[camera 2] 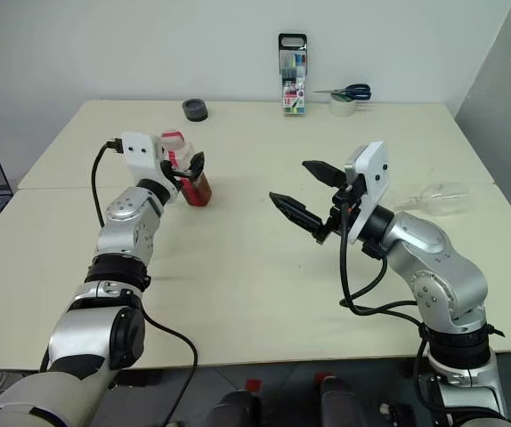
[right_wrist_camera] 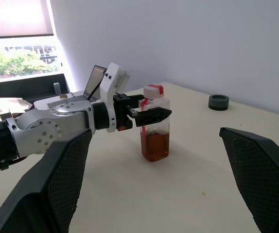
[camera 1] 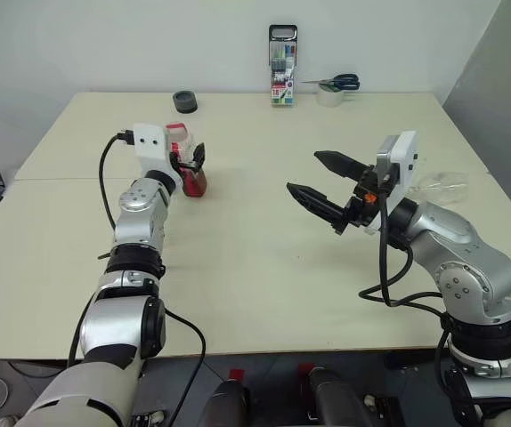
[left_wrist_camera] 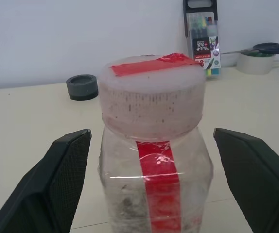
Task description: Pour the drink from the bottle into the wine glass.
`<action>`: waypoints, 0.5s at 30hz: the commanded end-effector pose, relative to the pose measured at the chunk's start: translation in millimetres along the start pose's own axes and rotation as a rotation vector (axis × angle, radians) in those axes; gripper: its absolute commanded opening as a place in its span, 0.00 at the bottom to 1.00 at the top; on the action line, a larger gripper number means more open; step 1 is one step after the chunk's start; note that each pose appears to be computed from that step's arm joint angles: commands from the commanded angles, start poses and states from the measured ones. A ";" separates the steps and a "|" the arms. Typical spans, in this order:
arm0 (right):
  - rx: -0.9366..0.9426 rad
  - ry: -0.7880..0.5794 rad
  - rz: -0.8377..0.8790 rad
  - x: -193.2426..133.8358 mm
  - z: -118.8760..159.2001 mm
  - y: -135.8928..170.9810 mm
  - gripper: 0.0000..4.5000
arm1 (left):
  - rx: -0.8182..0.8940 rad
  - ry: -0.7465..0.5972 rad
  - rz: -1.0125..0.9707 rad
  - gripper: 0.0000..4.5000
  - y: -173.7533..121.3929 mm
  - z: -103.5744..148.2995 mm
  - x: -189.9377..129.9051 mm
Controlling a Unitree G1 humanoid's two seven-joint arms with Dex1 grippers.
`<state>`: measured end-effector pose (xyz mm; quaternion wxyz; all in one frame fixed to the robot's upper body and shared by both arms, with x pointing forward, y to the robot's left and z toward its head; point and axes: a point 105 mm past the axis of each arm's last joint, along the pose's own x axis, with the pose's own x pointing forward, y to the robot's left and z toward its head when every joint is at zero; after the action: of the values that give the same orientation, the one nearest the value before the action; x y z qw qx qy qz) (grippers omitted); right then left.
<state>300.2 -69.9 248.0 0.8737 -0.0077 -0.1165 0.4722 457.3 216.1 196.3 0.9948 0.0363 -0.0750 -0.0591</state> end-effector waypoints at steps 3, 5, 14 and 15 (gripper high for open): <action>-0.039 -0.033 0.007 0.2 11.0 2.8 1.00 | 0.017 -0.065 -0.002 0.95 2.4 23.7 4.3; -0.039 -0.033 0.007 0.2 11.2 2.8 1.00 | 0.013 -0.066 -0.008 0.95 1.3 23.9 4.6; -0.036 -0.035 0.000 -0.1 11.0 1.9 1.00 | 0.002 -0.059 -0.004 0.47 1.3 21.4 3.9; -0.036 -0.035 0.000 0.0 11.0 1.7 1.00 | 0.002 -0.057 -0.001 0.47 1.8 20.8 3.7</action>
<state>300.5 -70.1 248.0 0.8746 -0.0075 -0.1165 0.4707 457.7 215.6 198.9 0.9945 0.0326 -0.0769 -0.0625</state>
